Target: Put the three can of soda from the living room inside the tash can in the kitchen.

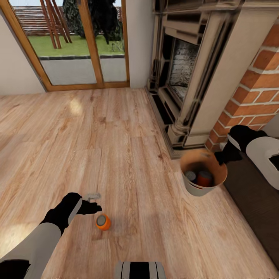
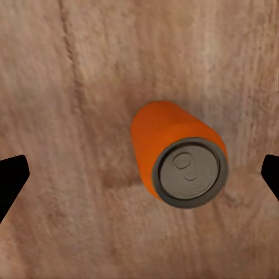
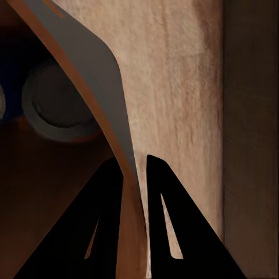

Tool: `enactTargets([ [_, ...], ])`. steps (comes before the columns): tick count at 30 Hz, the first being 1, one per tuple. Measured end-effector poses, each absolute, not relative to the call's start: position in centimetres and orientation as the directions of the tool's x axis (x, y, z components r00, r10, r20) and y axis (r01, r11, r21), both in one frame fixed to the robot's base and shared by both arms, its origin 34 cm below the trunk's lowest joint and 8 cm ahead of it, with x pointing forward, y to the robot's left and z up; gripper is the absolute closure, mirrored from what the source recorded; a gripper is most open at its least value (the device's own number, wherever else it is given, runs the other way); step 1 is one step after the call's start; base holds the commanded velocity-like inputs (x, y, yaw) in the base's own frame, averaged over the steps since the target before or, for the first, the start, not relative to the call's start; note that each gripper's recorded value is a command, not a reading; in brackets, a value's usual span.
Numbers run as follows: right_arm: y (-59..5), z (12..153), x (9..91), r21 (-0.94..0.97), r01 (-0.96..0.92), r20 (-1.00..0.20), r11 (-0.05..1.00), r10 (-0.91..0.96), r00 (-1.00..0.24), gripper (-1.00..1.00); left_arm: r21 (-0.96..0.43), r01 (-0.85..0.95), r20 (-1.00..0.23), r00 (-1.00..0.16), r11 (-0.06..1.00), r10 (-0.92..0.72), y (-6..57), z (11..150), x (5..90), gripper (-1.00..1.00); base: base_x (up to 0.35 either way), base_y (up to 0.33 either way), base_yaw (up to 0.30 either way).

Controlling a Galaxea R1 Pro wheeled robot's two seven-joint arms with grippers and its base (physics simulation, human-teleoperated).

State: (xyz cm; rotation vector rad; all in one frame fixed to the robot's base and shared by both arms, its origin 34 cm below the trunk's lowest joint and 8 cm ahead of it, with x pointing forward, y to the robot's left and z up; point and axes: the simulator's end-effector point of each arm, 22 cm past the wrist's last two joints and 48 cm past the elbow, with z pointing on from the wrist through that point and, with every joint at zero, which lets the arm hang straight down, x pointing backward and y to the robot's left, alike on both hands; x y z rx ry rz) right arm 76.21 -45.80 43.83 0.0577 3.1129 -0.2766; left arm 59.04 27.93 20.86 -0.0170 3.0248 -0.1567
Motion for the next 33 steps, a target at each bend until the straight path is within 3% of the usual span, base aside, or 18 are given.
enactTargets([
  [33, -44.2, 39.7, 76.2, -0.169, 0.005, 0.039, 0.986, 0.011, -0.999, 1.00, -0.119, -0.011, -0.059, -0.998, 0.993, -0.019, 27.1, 18.0, 57.4, -1.00, 0.000, -0.025, 0.000],
])
